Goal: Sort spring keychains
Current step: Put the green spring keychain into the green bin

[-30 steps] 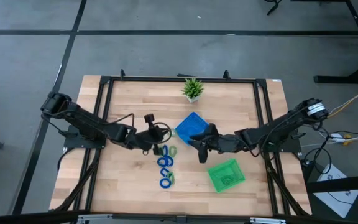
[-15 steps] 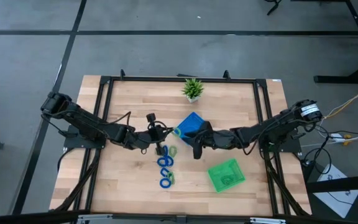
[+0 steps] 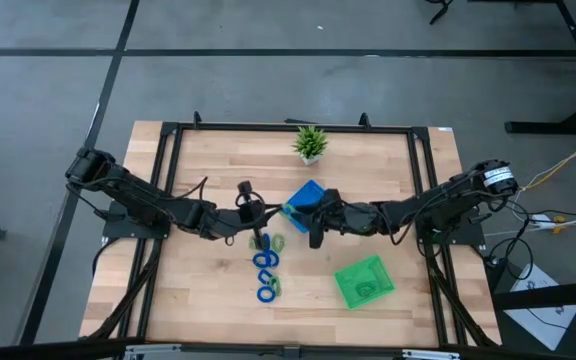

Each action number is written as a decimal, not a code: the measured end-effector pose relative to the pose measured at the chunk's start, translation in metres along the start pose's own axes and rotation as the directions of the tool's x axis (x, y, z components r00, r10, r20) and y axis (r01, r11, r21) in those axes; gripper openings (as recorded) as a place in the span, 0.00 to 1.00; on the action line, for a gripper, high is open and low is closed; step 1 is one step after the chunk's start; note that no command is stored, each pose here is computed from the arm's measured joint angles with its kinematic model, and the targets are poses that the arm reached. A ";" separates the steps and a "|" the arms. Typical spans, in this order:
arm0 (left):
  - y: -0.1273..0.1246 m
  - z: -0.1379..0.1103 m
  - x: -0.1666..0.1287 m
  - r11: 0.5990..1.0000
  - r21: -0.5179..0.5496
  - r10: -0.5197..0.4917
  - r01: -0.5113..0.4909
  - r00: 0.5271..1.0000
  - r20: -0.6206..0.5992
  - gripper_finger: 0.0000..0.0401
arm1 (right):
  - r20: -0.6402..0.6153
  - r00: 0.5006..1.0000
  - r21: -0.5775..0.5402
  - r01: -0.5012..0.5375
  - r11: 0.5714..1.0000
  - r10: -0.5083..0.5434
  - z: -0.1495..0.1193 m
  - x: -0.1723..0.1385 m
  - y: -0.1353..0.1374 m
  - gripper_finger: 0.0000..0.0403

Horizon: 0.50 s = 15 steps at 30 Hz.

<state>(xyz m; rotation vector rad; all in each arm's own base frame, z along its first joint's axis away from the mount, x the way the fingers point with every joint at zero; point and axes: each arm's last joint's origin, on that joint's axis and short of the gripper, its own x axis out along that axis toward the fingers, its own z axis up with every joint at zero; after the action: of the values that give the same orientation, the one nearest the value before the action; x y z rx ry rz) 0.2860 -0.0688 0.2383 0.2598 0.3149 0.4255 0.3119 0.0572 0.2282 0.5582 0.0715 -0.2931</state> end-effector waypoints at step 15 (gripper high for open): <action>0.002 0.004 0.003 0.997 -0.033 -0.064 0.065 0.997 0.040 0.06 | 0.003 1.000 -0.083 0.007 0.997 -0.007 0.001 0.001 -0.002 0.14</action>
<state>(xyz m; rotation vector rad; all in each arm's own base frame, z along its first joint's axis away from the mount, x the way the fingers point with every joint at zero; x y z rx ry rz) 0.2893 -0.0666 0.2419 0.2235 0.2766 0.3611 0.3122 0.0550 0.2281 0.4751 0.0823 -0.2962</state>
